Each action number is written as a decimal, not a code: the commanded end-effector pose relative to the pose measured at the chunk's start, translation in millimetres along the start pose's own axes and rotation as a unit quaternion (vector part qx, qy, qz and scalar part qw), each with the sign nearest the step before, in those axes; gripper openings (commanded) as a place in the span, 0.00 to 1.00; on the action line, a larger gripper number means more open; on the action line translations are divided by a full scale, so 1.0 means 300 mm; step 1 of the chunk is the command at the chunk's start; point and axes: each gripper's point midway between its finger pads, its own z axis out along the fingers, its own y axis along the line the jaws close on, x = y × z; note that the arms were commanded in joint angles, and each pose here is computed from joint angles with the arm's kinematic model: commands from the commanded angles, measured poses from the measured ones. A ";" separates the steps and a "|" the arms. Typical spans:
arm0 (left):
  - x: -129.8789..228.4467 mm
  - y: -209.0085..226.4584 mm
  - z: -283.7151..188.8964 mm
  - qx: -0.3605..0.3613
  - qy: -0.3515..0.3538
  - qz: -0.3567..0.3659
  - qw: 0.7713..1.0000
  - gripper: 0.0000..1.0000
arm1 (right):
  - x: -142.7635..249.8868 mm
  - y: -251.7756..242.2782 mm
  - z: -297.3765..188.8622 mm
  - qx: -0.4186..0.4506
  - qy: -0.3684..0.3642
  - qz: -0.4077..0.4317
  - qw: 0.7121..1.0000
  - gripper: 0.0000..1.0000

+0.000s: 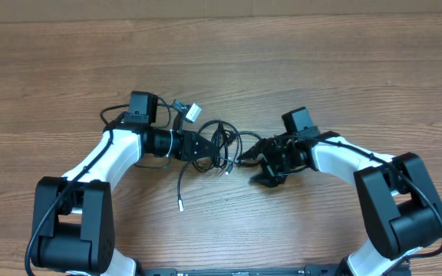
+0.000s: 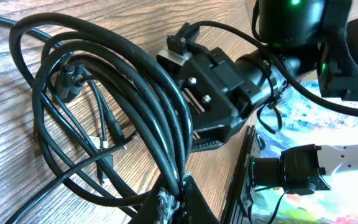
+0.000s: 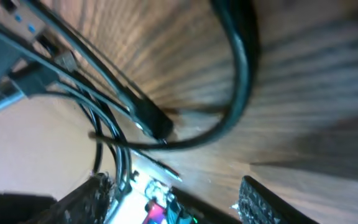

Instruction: Untangle cables

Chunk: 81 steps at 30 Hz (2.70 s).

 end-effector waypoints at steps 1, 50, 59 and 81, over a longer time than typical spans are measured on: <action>-0.013 -0.002 0.002 0.002 -0.001 0.015 1.000 0.04 | -0.060 0.002 0.014 0.012 -0.060 0.054 0.997 0.60; -0.009 0.102 -0.007 -0.089 0.000 -0.050 0.995 0.04 | -0.205 -0.149 -0.073 0.101 -0.166 0.027 0.981 0.04; -0.009 0.102 -0.007 -0.089 0.000 -0.050 0.995 0.04 | -0.277 -0.283 -0.213 0.132 -0.161 0.049 0.977 0.04; 0.036 0.306 -0.115 -0.259 -0.022 -0.191 0.946 0.04 | -0.411 -0.448 -0.439 0.098 -0.208 0.194 0.954 0.04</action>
